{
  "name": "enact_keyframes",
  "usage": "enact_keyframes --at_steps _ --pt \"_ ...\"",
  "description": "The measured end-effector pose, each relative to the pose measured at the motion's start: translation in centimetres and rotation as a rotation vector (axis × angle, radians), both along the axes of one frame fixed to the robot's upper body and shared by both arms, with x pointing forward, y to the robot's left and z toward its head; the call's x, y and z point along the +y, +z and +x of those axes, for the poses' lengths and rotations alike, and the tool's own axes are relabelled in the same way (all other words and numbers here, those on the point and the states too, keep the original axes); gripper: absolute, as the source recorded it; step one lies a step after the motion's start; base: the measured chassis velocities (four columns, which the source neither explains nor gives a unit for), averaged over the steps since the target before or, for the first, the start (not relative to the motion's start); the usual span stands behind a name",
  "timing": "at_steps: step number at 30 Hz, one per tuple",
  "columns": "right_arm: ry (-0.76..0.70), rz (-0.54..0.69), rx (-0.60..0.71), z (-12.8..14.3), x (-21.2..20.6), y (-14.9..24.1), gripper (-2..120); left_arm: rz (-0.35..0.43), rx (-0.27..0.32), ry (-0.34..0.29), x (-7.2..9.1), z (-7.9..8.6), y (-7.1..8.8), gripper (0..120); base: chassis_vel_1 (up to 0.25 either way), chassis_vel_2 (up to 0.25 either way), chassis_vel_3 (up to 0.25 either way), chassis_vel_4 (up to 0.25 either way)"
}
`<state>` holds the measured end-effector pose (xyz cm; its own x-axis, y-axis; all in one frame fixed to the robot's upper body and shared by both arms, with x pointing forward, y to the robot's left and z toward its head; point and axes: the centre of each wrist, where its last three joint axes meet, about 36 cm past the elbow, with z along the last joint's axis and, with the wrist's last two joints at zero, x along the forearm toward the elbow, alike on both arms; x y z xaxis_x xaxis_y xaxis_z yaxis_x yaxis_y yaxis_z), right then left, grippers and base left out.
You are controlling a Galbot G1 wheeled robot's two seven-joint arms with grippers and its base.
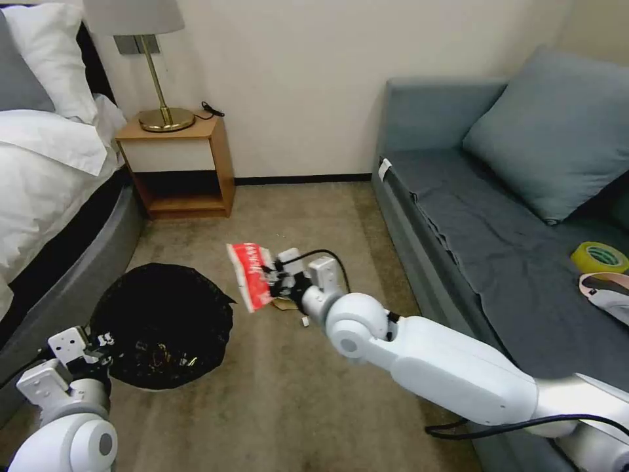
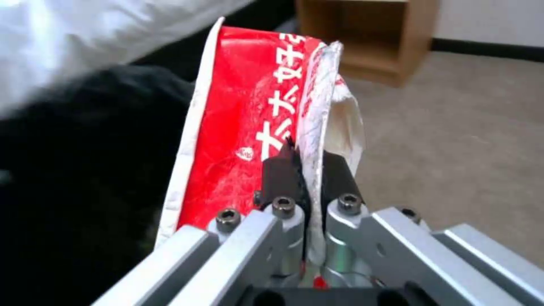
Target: Pick up the trash bin, then pick up the garbage on the floor and place it into the trash bin.
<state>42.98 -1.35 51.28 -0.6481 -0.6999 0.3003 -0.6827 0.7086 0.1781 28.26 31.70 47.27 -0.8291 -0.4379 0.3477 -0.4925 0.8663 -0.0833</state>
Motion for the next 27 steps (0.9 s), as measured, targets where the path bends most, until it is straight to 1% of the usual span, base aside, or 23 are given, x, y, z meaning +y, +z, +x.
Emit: enact_keyframes --at_steps 3,6,9,13,15,20,27 --pt "0.022 0.010 0.002 -0.5 0.9 0.3 0 0.000 0.001 -0.001 -0.1 0.1 -0.1 4 0.000 0.000 0.000 0.000" --pt "0.069 0.018 0.002 -1.6 2.9 0.8 0 -0.001 0.003 -0.003 -0.3 0.3 -0.3 4 0.000 0.000 0.000 0.000" --pt "0.092 0.011 0.004 -2.2 3.7 0.6 0 -0.002 0.002 -0.004 -0.4 0.4 -0.3 4 0.000 0.000 0.000 0.000" --pt "0.126 -0.019 0.006 -3.0 5.0 -0.5 0 -0.004 0.004 -0.005 -0.6 0.5 -0.5 4 0.000 0.000 0.000 0.000" --pt "0.146 -0.053 -0.001 -3.5 6.3 -1.9 0 -0.010 0.005 -0.011 -0.9 0.5 -0.6 4 0.000 0.000 0.000 0.000" --pt "0.148 -0.099 -0.018 -3.0 7.7 -3.6 0 -0.013 0.006 -0.019 -1.3 0.6 -0.6 4 0.000 0.000 0.000 0.000" --pt "0.155 -0.146 -0.035 -2.6 8.4 -5.0 0 -0.013 0.006 -0.026 -1.8 0.7 -0.6 4 0.000 0.000 0.000 0.000"
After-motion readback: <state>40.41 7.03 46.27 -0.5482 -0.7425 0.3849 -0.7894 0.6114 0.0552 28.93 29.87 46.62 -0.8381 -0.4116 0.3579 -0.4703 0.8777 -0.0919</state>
